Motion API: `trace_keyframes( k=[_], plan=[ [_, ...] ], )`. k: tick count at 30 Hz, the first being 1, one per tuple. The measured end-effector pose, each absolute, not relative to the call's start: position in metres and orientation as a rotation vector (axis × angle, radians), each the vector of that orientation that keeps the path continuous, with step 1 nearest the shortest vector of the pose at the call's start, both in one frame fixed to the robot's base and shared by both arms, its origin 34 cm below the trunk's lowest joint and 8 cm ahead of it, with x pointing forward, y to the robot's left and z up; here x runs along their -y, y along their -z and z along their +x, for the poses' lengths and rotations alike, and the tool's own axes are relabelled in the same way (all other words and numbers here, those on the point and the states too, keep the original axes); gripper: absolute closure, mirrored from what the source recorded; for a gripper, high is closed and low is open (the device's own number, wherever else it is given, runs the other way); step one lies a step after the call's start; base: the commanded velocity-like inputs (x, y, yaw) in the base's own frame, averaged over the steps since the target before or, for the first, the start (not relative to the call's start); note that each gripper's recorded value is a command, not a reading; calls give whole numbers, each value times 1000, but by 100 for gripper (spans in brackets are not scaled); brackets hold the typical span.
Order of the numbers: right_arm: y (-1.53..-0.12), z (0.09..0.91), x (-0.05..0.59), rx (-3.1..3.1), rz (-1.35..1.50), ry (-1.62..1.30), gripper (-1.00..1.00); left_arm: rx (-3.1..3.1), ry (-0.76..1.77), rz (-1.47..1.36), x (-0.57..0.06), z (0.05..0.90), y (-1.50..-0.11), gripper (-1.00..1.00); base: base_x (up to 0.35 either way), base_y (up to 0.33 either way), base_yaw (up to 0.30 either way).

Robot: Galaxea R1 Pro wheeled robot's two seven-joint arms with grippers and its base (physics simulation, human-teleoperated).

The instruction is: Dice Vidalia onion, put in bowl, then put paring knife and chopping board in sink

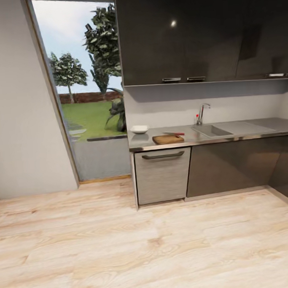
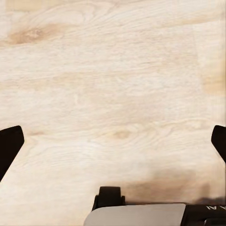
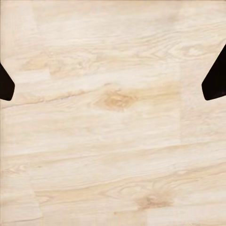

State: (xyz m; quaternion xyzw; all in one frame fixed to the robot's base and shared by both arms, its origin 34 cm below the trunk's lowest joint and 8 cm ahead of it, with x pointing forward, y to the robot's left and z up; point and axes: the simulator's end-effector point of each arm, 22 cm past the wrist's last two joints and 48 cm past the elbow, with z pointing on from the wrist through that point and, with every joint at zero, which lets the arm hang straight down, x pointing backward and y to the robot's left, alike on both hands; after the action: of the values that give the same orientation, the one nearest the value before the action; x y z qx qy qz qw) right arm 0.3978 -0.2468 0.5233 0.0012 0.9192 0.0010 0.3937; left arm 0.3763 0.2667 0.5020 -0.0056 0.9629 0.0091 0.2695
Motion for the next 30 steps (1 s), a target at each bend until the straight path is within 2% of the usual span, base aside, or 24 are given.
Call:
trace_keyframes(
  k=[30],
  plan=[
    [-523, 398, 247, -2332, 4, -2, -100, -2597, -25, -13, -267, 376, -502, -100, 221, -254, 61]
  ],
)
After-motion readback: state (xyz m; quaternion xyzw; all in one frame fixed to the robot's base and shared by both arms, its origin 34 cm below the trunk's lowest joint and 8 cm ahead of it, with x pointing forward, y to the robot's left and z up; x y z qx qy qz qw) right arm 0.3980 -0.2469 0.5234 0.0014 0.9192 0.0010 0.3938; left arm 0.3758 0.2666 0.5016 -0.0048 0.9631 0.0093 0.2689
